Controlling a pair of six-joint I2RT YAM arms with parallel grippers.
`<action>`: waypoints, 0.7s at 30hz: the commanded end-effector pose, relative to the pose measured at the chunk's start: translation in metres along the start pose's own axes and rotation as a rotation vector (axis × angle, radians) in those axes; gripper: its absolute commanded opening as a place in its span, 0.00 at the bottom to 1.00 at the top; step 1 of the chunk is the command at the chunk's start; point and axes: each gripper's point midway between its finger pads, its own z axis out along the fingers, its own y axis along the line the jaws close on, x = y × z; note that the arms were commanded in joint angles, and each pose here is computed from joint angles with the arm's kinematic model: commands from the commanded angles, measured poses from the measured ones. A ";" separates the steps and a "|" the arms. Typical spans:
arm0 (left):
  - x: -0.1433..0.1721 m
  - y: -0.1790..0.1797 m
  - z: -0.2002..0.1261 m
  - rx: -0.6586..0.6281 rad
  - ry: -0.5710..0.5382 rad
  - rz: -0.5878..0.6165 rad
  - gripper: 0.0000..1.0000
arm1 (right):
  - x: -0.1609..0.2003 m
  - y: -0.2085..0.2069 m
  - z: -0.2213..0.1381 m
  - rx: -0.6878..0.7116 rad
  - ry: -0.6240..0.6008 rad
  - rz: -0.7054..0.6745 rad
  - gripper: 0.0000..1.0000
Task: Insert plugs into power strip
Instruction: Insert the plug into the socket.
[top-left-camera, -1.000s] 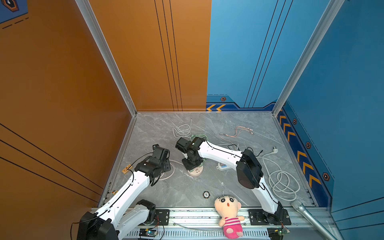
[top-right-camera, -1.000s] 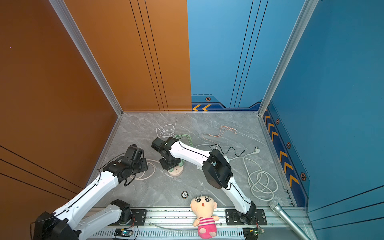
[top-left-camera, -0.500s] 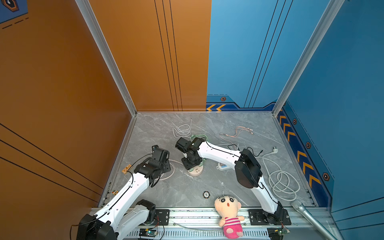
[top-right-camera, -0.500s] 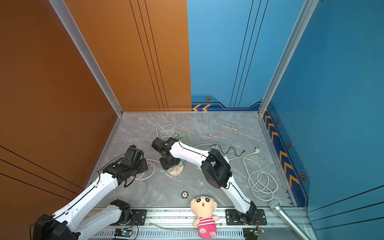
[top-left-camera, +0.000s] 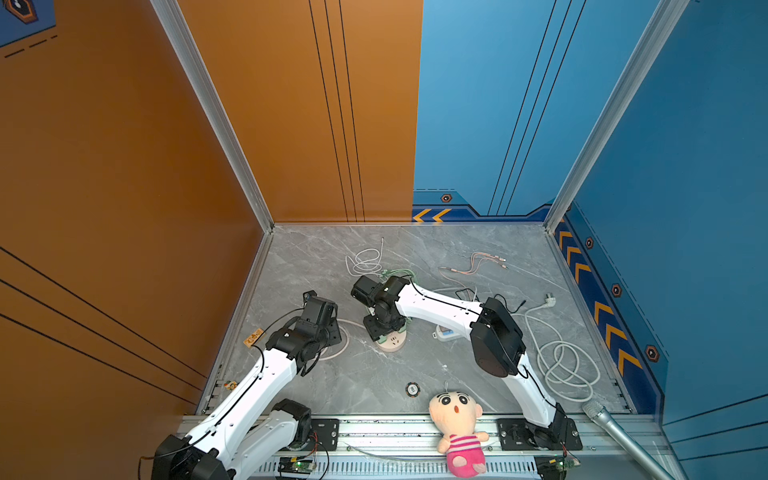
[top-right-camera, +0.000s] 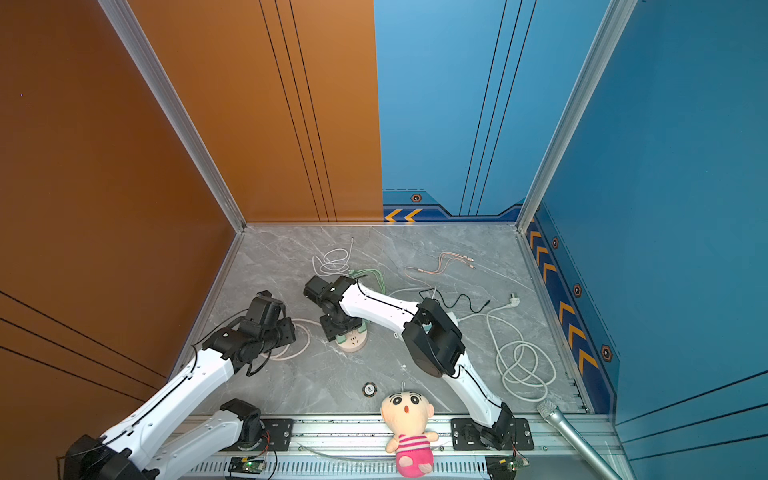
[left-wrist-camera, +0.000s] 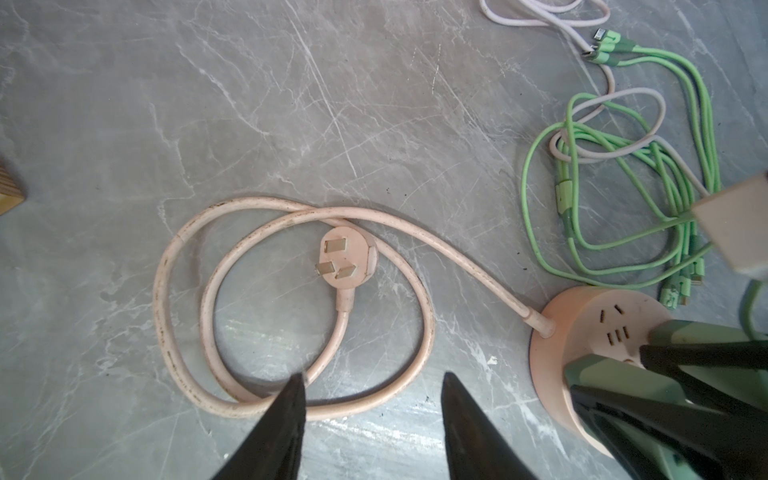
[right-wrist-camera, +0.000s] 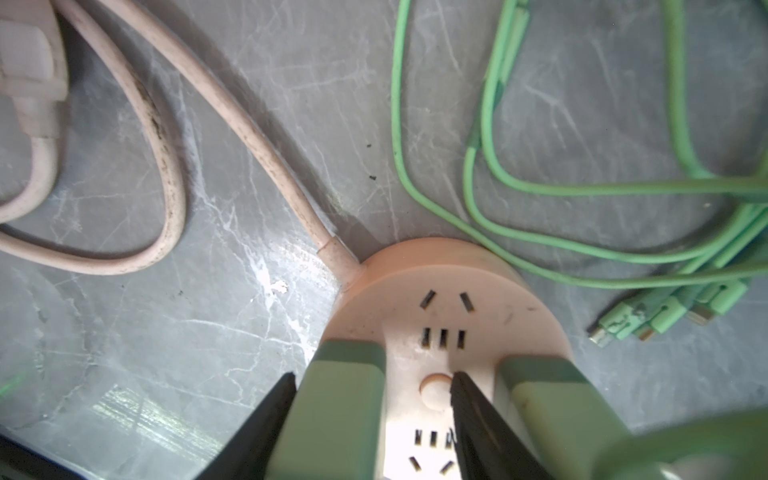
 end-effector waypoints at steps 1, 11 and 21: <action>0.003 0.001 -0.002 0.014 0.005 -0.016 0.54 | 0.020 -0.014 0.007 0.076 0.051 -0.019 0.74; 0.000 -0.002 -0.007 0.037 -0.010 -0.016 0.54 | 0.015 -0.003 -0.020 0.052 -0.012 -0.050 0.75; -0.002 -0.005 -0.009 0.051 -0.009 -0.012 0.54 | 0.024 0.020 -0.030 0.007 -0.015 -0.092 0.74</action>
